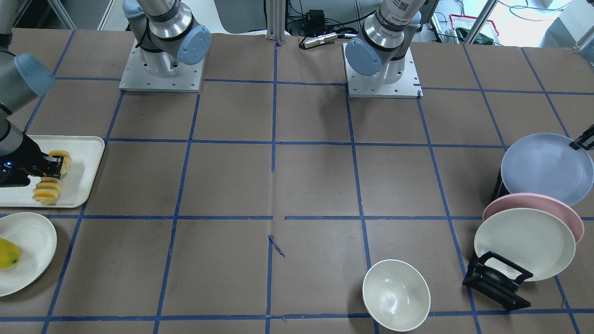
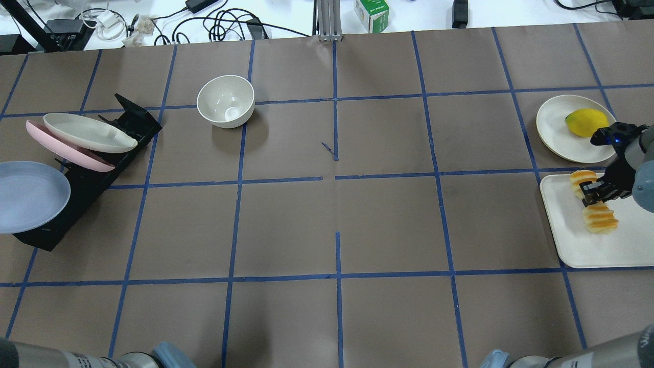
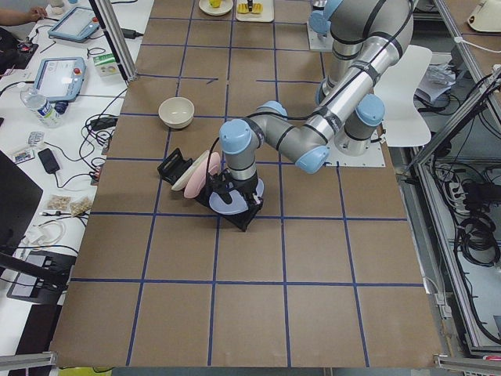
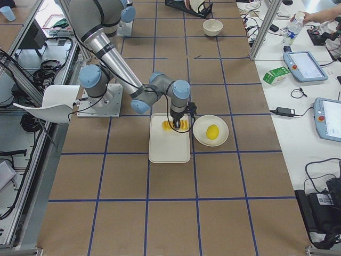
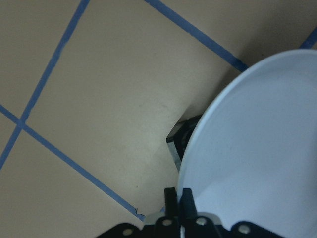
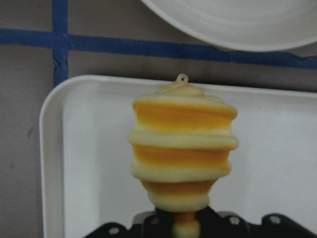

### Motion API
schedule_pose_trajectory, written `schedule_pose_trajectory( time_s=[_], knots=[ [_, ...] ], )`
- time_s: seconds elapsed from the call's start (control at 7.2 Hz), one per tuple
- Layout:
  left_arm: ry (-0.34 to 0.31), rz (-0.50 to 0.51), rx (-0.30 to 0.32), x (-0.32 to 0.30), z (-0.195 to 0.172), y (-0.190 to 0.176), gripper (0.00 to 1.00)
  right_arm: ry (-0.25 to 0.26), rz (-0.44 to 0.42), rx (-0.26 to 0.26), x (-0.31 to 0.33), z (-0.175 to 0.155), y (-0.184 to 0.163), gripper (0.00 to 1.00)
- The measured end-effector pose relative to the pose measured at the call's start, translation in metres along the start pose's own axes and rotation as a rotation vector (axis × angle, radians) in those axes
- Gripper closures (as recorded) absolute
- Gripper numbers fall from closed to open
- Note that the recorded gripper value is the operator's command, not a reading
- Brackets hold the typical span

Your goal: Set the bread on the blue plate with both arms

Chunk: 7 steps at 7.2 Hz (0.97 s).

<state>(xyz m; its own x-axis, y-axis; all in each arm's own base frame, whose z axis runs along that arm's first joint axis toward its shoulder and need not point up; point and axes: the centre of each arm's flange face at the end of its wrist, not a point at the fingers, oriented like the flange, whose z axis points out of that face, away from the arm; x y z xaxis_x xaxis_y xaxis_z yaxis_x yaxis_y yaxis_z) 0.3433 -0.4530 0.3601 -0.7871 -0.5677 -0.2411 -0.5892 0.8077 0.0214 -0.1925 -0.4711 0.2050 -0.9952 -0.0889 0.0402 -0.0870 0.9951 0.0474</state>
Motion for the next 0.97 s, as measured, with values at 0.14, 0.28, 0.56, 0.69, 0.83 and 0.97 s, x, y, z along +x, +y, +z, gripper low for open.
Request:
schedule_pose_trajectory(
  time_s=[0.14,0.28,0.56,0.69,0.83,0.97],
  knots=[
    [-0.012,0.012,-0.010,-0.002,-0.032,0.018,1.00,0.012,-0.004,0.015,-0.001,-0.012,-0.003,1.00],
    [0.005,0.025,-0.022,0.005,-0.060,0.037,1.00,0.021,-0.009,0.027,-0.004,-0.020,-0.005,1.00],
    [0.074,0.070,-0.034,0.053,-0.105,0.076,1.00,0.034,-0.010,0.043,-0.005,-0.030,-0.009,1.00],
    [0.110,0.121,-0.022,0.090,-0.125,0.095,1.00,0.040,-0.014,0.050,-0.006,-0.040,-0.014,1.00],
    [0.148,0.197,-0.006,0.132,-0.142,0.114,1.00,0.039,-0.021,0.049,-0.008,-0.057,-0.024,1.00],
    [0.202,0.304,0.013,0.185,-0.158,0.139,1.00,0.037,-0.030,0.049,-0.013,-0.081,-0.037,1.00]
  ],
)
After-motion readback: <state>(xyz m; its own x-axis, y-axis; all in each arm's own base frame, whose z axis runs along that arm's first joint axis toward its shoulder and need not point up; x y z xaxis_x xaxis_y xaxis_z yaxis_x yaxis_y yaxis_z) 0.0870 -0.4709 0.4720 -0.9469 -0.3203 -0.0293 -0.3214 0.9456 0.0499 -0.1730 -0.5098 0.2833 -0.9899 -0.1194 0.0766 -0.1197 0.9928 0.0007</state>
